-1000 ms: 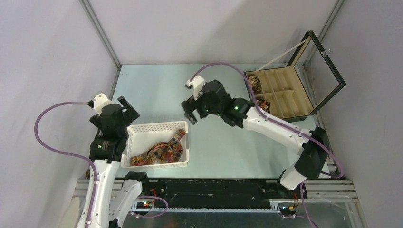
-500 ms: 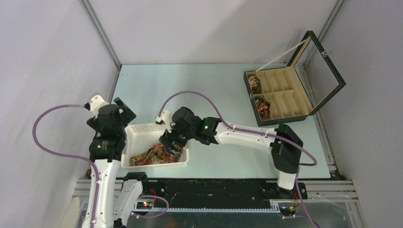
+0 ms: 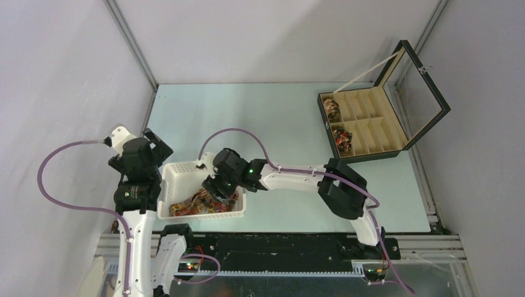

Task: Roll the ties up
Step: Pick up the tie from the bin.

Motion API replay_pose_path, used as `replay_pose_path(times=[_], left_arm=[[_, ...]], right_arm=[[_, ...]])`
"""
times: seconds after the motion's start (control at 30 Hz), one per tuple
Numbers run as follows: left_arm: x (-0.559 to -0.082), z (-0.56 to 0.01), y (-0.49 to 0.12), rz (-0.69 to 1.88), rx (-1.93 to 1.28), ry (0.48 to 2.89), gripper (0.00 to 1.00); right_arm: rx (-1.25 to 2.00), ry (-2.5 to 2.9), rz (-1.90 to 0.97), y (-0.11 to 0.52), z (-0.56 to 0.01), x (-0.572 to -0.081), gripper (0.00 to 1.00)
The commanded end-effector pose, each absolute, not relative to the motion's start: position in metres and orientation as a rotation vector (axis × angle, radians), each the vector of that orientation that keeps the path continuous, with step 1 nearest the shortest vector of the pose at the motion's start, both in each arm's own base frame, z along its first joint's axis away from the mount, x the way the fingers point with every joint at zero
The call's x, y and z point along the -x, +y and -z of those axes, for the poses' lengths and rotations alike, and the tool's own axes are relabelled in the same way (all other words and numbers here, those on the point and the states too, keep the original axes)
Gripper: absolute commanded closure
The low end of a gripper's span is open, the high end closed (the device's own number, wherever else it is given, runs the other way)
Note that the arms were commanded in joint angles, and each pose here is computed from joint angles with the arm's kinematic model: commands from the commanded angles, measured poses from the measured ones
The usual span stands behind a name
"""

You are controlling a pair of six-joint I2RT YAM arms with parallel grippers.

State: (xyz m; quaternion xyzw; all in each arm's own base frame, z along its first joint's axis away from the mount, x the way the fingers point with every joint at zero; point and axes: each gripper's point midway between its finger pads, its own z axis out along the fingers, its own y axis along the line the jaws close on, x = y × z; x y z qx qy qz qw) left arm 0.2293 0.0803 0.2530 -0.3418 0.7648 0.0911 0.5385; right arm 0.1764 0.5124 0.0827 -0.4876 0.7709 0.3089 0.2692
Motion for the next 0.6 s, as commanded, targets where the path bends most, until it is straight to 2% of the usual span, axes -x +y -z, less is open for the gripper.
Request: replay_pose_path(times=[0.0, 0.57], left_arm=[[-0.230, -0.253, 0.083, -0.199, 0.828, 1.800, 0.00], [-0.233, -0.251, 0.082, -0.187, 0.828, 1.811, 0.00]], right_arm=[[1.258, 1.961, -0.864, 0.539, -0.106, -0.187, 0.37], [1.226, 1.956, -0.687, 0.550, -0.074, -0.213, 0.49]])
